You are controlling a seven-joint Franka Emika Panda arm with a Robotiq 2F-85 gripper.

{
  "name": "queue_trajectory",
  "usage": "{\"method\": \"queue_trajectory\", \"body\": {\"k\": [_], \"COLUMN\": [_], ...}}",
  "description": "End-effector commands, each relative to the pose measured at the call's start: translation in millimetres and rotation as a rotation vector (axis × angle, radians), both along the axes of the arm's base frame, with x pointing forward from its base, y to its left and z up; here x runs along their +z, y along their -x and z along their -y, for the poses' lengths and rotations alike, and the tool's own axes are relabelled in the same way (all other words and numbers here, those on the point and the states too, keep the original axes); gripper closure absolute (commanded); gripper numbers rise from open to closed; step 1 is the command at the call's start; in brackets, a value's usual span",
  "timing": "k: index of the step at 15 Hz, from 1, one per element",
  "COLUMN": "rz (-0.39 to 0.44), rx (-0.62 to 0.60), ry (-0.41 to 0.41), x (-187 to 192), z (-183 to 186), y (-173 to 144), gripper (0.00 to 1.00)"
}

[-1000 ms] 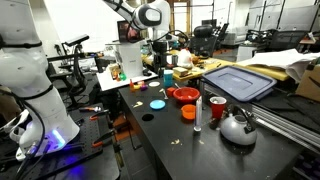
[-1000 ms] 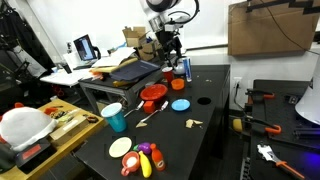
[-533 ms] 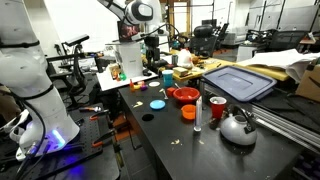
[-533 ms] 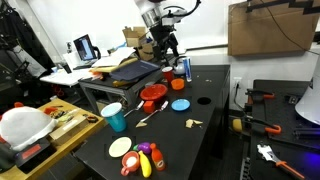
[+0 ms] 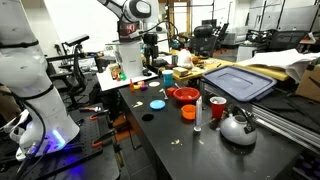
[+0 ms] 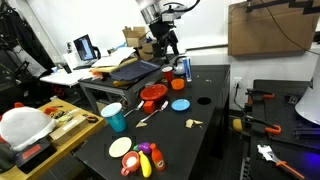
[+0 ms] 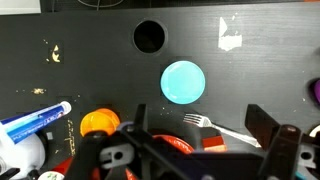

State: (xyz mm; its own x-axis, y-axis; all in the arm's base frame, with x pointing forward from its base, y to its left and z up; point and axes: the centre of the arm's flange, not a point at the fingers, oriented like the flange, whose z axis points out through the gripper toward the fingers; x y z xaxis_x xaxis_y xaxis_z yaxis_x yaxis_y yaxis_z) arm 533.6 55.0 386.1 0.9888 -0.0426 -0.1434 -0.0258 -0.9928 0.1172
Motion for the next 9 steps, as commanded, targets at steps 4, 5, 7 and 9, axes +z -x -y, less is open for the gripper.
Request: {"method": "queue_trajectory", "body": {"k": [4,5,7,9], "rz": [-0.002,-0.002,-0.006,-0.008], "rx": [-0.001,-0.001,-0.001,-0.001], "ry": [0.002,0.003,0.003,0.003], "x": [10,11,8,7], "z": [0,0,0,0], "y": [3,3,3,3], "gripper": [0.00,0.00,0.00,0.00]}}
